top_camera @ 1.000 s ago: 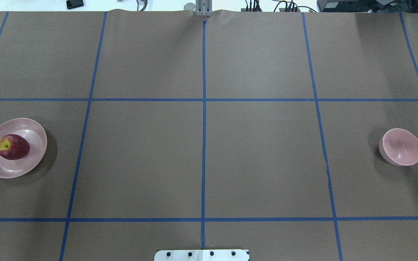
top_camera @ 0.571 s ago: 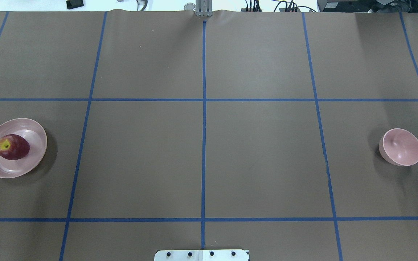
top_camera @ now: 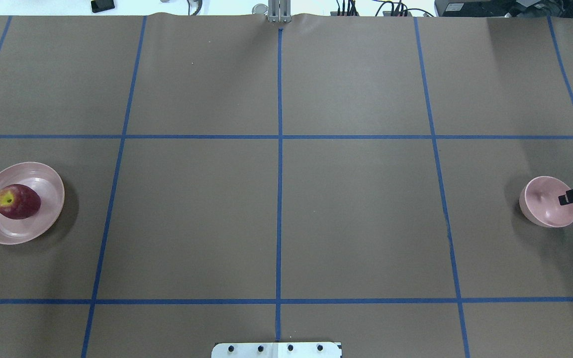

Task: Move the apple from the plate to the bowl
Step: 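Grasp the pink bowl rim with the right gripper and lift it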

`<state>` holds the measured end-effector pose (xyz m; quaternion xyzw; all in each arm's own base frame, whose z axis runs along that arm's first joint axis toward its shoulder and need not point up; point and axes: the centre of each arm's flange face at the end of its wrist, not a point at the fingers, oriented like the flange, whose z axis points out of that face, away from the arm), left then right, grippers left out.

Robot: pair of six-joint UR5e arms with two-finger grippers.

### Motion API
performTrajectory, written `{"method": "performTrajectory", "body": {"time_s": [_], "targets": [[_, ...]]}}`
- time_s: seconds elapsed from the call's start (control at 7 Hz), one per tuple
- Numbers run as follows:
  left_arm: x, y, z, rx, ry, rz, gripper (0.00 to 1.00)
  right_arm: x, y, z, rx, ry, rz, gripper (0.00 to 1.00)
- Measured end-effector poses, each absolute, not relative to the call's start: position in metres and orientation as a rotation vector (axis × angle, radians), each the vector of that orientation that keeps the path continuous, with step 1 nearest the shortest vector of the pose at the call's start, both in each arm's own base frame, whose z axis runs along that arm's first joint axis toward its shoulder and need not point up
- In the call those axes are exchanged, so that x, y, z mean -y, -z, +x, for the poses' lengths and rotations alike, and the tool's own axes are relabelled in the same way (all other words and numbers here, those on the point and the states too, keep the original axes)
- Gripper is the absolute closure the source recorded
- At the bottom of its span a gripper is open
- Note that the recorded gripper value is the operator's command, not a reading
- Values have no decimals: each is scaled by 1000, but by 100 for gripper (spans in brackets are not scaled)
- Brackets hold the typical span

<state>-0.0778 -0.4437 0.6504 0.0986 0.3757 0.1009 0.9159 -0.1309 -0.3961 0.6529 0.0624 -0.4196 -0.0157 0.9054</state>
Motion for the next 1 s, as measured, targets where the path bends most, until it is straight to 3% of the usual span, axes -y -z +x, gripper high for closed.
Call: {"method": "performTrajectory", "body": {"time_s": [0.57, 1.0], "targets": [[440, -653, -78, -774, -206, 199, 2, 401, -651, -137, 880, 45, 122, 100], [439, -654, -78, -774, -206, 197, 2, 423, -578, -144, 989, 56, 97, 100]]}}
